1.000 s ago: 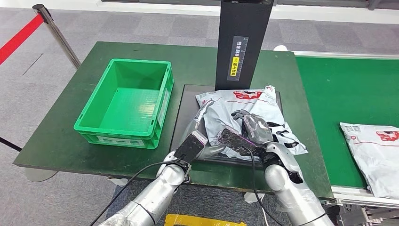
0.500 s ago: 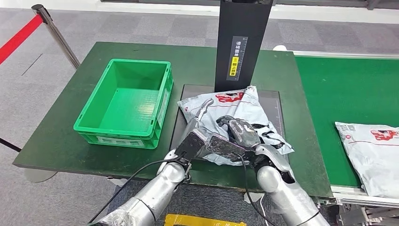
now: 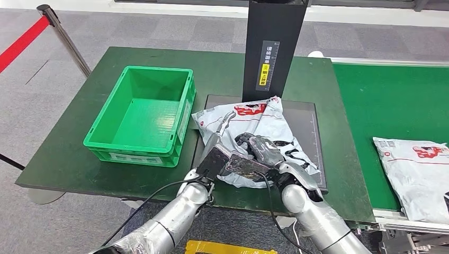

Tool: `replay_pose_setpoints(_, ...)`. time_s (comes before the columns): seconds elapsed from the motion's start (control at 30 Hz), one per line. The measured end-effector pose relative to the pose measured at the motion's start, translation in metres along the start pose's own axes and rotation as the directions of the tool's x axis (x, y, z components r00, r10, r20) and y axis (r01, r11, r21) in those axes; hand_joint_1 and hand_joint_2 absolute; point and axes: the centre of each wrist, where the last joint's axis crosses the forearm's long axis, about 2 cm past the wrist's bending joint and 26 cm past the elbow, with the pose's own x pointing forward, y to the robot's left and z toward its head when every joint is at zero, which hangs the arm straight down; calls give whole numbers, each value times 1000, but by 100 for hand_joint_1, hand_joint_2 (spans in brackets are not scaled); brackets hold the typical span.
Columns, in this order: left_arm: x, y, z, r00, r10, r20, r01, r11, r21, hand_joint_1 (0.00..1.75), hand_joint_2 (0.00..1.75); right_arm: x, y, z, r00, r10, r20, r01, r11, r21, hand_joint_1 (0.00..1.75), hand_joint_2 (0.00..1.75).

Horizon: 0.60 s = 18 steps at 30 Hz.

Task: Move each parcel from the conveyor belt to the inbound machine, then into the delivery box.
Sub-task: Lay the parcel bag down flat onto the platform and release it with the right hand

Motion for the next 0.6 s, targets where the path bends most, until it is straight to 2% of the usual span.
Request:
replay_pose_setpoints(0.07, -1, 0, 0, 1000, 0, -3, 0, 1000, -2, 0, 175, -1, 1, -1, 1000, 3, -5, -3, 1000, -6, 93, 175)
replay_pose_setpoints(0.13, -1, 0, 1, 1000, 0, -6, 0, 1000, -4, 0, 175, -1, 2, -1, 1000, 10, -15, -10, 1000, -17, 5, 87)
replay_pose_setpoints(0.2, -2, -1, 2, 1000, -5, -8, 5, 1000, -9, 0, 175, -1, 3, -2, 999, 20, -30, -21, 999, -28, 0, 0)
replay_pose_setpoints(0.6, -4, -1, 3, 999, -37, -15, 36, 999, -17, 0, 175, 2, 14, 4, 998, 6, -69, -14, 994, -109, 0, 0)
